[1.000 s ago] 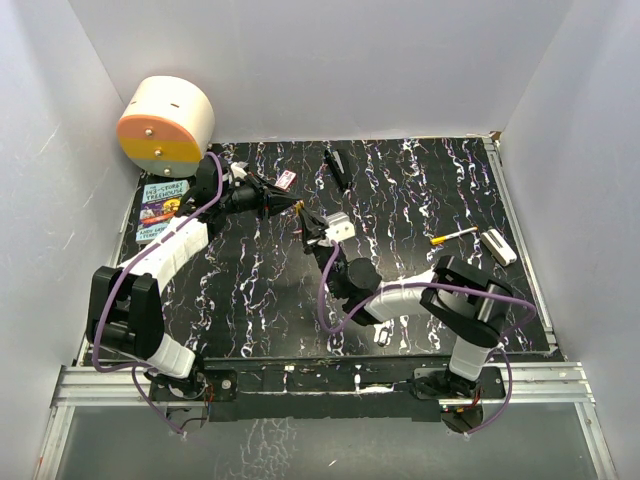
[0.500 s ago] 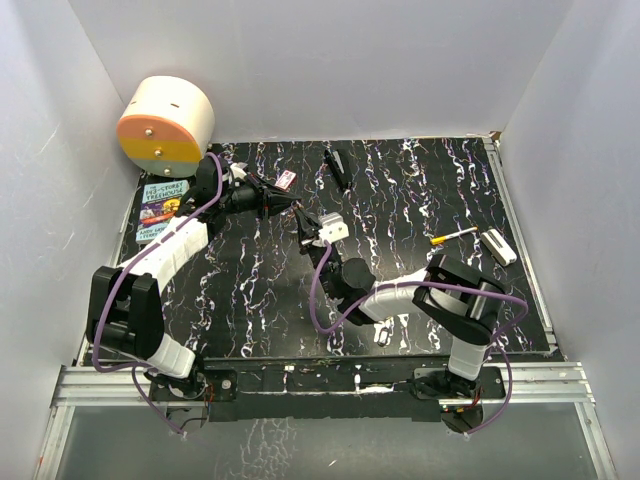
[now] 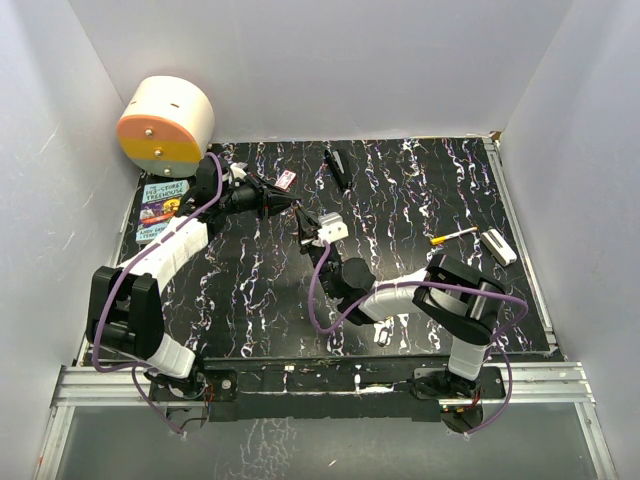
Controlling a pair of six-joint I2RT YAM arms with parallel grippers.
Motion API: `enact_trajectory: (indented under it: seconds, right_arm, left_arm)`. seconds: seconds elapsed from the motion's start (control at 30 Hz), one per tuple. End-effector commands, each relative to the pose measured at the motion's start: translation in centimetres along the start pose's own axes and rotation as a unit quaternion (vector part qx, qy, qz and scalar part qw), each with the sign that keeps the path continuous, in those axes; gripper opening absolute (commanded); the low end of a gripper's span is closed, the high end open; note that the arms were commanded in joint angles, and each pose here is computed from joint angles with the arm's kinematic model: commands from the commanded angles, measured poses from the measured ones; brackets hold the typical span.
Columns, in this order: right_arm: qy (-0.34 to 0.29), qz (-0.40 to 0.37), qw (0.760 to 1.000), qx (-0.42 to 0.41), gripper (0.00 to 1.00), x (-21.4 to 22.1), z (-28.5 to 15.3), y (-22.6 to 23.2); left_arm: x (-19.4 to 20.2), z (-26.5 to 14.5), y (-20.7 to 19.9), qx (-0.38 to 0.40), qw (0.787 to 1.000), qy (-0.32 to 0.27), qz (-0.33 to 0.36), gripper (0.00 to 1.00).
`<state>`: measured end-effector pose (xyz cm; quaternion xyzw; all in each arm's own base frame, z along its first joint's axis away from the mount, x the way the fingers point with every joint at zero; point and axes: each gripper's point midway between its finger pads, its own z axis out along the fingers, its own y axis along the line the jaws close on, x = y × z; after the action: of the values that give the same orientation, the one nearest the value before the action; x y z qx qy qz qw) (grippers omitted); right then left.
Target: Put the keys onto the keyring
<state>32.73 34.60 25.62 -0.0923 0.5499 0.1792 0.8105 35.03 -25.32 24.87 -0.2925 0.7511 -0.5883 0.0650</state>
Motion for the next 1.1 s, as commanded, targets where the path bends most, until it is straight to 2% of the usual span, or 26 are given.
enact_trajectory:
  seconds: [0.0,0.23,0.33,0.67,0.73,0.83,0.87,0.93,0.97,1.0,1.07]
  right_arm:
    - [-0.176,0.123,0.976,0.033,0.08,-10.2,0.6,-1.6]
    - [-0.188,0.124,0.973,0.044,0.08,-12.9,-0.2,-3.1]
    - [-0.16,0.139,0.975,0.069,0.08,-12.8,-0.7,-4.4]
    - [-0.138,0.168,0.972,0.092,0.08,-12.3,-1.9,-6.0]
    - [-0.13,0.161,0.973,0.096,0.08,-12.4,-2.3,-6.4]
    - [-0.112,0.145,0.979,0.093,0.08,-12.9,-2.3,-6.6]
    - [-0.099,0.136,0.982,0.088,0.08,-13.0,-2.2,-6.5]
    - [-0.049,0.112,0.989,0.078,0.08,-11.9,-1.9,-6.2]
    - [-0.032,0.107,0.991,0.073,0.08,-11.6,-2.0,-6.3]
    - [-0.019,0.105,0.992,0.069,0.08,-11.5,-2.1,-6.5]
    - [-0.006,0.109,0.991,0.072,0.08,-11.5,-2.7,-7.6]
  left_arm:
    - [1.4,-1.2,-1.8,0.022,1.0,0.007,0.011,0.0]
    - [0.8,-0.9,-0.4,0.006,1.0,-0.003,0.009,0.0]
    - [0.6,-0.9,-0.1,0.003,1.0,-0.008,0.014,0.0]
    - [0.4,-1.1,-1.2,0.021,0.999,-0.011,0.021,0.0]
    - [-0.6,-1.2,-0.7,0.017,0.999,-0.026,0.04,0.0]
    - [-4.6,-1.5,1.5,-0.022,0.989,-0.067,0.129,0.0]
    - [-6.3,-1.6,2.3,-0.044,0.981,-0.079,0.172,0.0]
    - [-9.6,-1.9,4.3,-0.105,0.95,-0.091,0.281,0.0]
    - [-11.4,-2.2,5.7,-0.15,0.916,-0.09,0.362,0.0]
    - [-12.8,-2.5,6.5,-0.181,0.884,-0.086,0.423,0.06]
    - [-14.7,-3.7,7.7,-0.227,0.829,-0.102,0.501,0.19]
